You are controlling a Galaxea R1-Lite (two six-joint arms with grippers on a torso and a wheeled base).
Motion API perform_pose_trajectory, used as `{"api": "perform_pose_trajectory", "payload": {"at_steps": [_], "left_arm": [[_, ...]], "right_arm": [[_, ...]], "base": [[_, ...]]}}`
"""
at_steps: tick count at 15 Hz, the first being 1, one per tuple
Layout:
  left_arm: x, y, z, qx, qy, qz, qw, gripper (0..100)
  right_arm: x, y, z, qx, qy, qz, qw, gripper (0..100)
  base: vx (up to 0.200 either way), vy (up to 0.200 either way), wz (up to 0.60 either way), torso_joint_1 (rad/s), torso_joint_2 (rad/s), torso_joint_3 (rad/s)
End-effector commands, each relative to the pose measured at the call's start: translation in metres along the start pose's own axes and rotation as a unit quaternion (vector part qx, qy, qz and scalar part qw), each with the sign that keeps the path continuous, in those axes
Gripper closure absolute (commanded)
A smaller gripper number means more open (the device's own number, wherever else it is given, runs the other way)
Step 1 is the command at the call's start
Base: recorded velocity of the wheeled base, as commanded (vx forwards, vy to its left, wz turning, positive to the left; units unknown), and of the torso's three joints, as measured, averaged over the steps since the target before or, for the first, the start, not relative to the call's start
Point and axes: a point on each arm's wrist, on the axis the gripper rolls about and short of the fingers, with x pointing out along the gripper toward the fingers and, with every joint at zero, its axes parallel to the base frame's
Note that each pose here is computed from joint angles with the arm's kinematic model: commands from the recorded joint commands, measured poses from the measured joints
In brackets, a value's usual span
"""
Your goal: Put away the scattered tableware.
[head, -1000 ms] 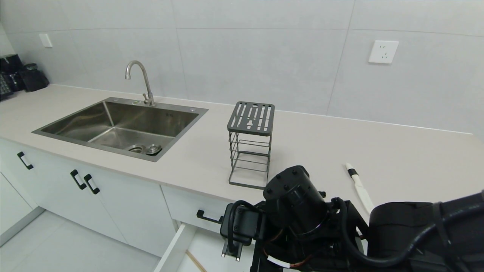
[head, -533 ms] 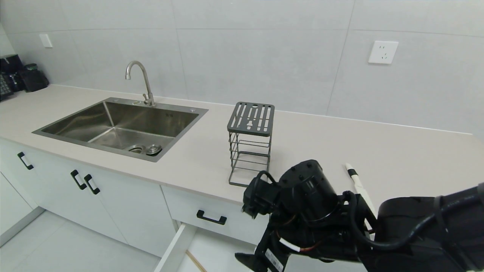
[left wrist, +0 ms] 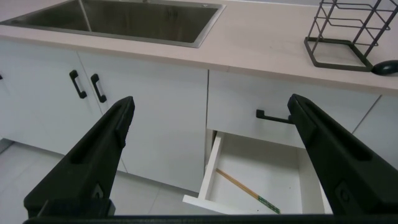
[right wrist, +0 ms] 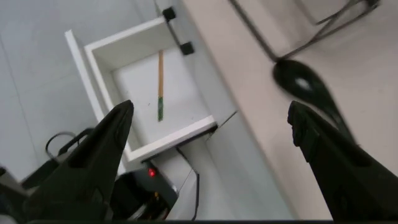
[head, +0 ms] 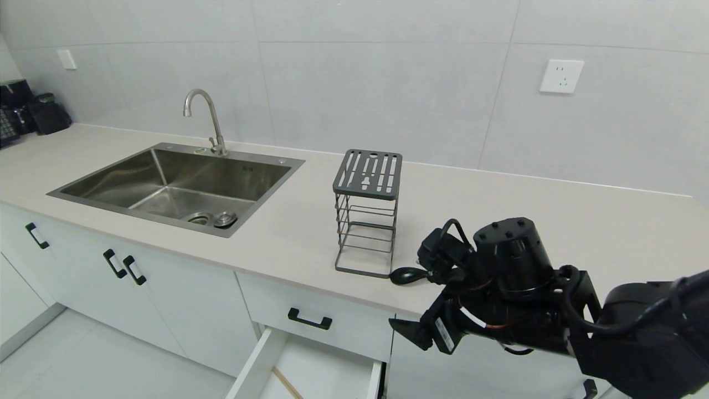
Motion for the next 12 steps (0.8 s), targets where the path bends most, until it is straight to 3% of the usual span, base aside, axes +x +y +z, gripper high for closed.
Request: {"api": "perform_pose_trajectory", "payload": {"at_steps": [1,7,12], "left_arm": [[0.000,0.000,0.000,0.000,0.001,0.000,1.0000,0],[0.000,0.000,0.000,0.000,0.001,0.000,1.0000,0],[0.000,0.000,0.000,0.000,0.001,0.000,1.0000,0]], "right_arm": [[0.002,-0.014,-0.005,0.010,0.008,-0.017,1.000,0],[0.029,-0.054,-0.021,0.035,0.011,-0.047,0.998,0],[0.059,-0.067,-0.022,0.042,0.006,-0.041,0.998,0]], "base": [[0.000,0.000,0.00,0.000,0.00,0.000],[0.000,0.000,0.00,0.000,0.00,0.000],[0.000,0.000,0.00,0.000,0.00,0.000]]}}
